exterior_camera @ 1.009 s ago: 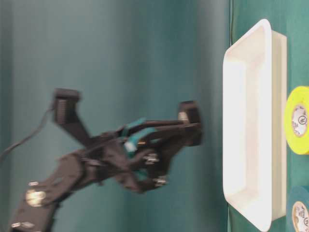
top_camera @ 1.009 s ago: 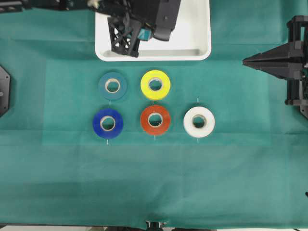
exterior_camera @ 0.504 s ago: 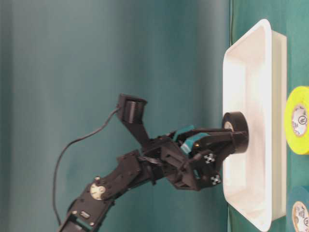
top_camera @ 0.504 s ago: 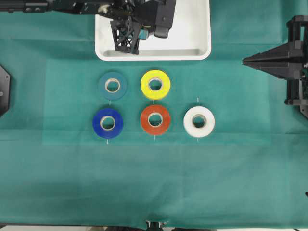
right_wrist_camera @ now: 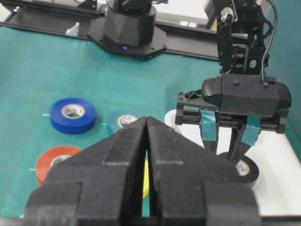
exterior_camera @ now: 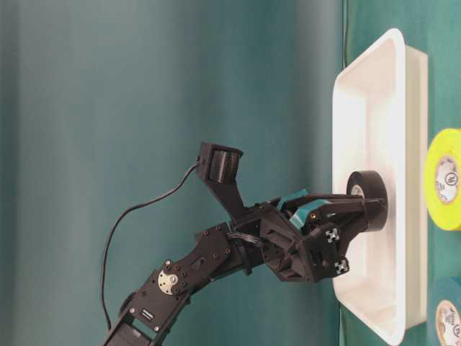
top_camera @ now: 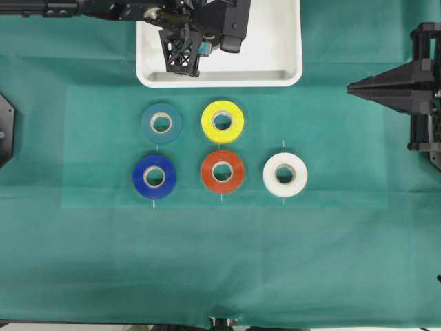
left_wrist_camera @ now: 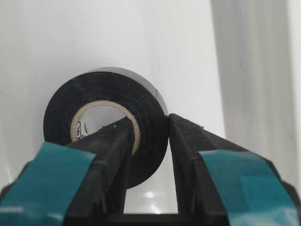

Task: Place the tape from the fixed location into the white case.

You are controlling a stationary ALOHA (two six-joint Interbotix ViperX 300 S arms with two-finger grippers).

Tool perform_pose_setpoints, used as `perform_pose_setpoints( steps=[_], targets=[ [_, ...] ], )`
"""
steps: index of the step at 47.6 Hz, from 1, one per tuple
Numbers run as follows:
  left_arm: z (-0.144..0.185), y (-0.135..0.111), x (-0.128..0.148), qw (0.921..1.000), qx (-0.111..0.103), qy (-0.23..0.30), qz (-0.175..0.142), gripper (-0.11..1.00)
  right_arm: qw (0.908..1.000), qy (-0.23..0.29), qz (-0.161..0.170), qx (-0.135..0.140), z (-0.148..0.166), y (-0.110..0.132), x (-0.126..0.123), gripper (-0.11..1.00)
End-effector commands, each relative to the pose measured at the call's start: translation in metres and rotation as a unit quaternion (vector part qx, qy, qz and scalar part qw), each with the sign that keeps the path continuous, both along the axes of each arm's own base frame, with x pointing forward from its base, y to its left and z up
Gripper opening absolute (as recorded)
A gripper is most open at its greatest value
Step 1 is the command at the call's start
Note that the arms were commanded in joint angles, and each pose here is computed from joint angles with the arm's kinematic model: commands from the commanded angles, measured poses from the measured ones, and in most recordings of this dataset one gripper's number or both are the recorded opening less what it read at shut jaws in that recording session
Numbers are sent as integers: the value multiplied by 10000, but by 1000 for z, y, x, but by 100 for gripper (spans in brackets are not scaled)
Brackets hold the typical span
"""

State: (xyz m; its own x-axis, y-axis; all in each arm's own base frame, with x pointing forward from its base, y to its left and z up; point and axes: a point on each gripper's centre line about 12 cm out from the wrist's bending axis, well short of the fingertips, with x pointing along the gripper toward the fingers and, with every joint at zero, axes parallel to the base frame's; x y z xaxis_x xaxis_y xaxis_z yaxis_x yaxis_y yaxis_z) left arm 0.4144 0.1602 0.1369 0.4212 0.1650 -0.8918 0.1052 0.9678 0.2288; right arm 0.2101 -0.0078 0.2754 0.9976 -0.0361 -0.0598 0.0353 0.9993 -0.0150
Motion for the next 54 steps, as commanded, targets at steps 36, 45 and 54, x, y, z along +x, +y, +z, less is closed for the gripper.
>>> perform_pose_setpoints(
  steps=[36, 45, 54],
  targets=[
    [21, -5, 2, 9998, 71, -186, -63, 87, 9999, -153, -7, -6, 11, 0, 3, 0],
    [35, -10, 0, 9998, 62, -173, -102, 87, 9999, -153, 1, -13, 11, 0, 3, 0],
    [62, -13, -7, 9995, 102, -290, -110, 87, 9999, -152, -1, -43, 11, 0, 3, 0]
  ],
)
